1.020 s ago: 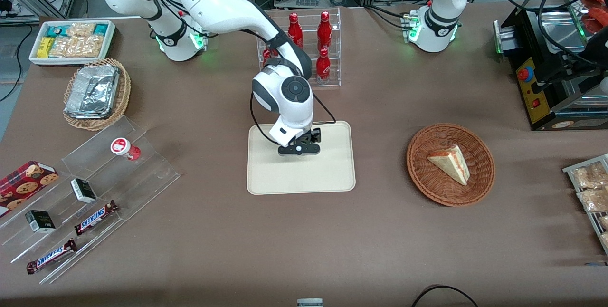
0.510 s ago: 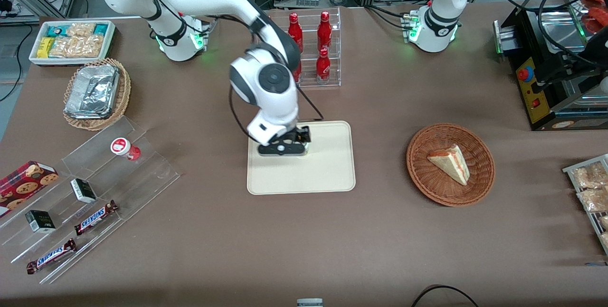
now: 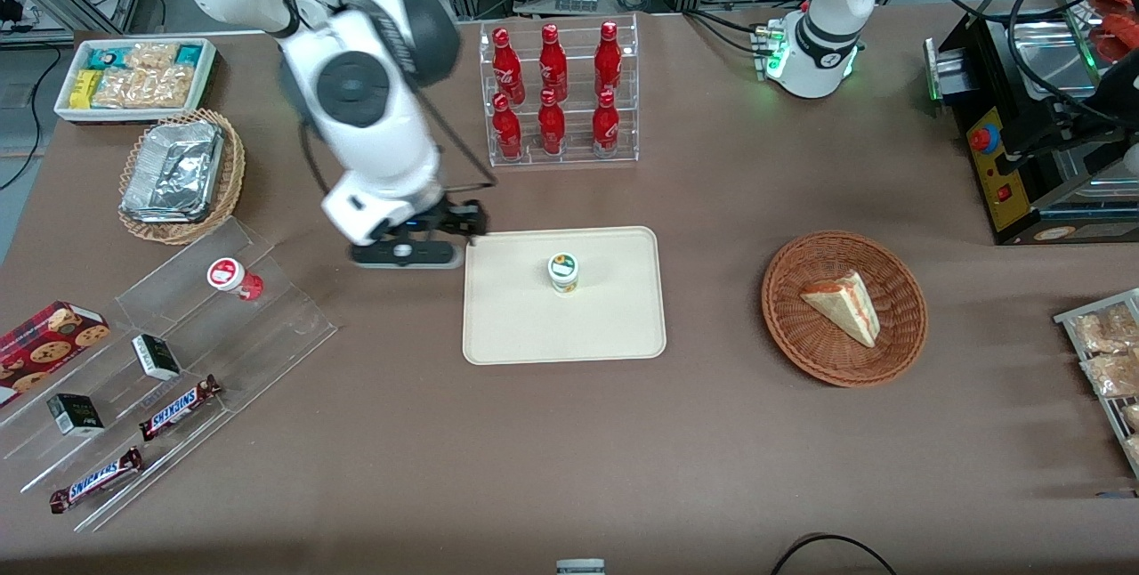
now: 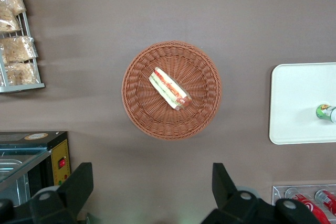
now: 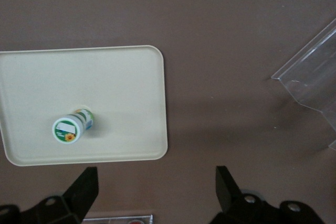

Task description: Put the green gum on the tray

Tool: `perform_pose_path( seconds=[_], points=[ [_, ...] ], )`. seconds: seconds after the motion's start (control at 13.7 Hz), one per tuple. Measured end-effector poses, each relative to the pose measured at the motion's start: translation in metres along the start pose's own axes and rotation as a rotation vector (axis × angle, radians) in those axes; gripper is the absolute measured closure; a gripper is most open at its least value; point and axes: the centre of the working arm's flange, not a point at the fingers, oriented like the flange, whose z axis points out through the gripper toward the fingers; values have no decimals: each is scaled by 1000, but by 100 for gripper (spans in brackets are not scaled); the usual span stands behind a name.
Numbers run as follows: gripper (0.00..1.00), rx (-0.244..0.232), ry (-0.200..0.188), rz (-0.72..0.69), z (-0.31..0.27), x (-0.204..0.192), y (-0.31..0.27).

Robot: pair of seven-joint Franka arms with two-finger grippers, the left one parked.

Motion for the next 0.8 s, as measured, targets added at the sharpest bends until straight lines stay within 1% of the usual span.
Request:
perform_pose_path(
  seconds=[0.07, 0.22, 0.51, 0.58, 0.8],
  points=[
    [0, 1, -17, -13, -8, 7, 27],
    [0, 10, -36, -18, -24, 20, 88],
    [0, 32, -45, -9, -47, 35, 200],
    [0, 36, -45, -6, -49, 37, 222],
    [0, 44, -68, 5, -46, 40, 275]
  ],
)
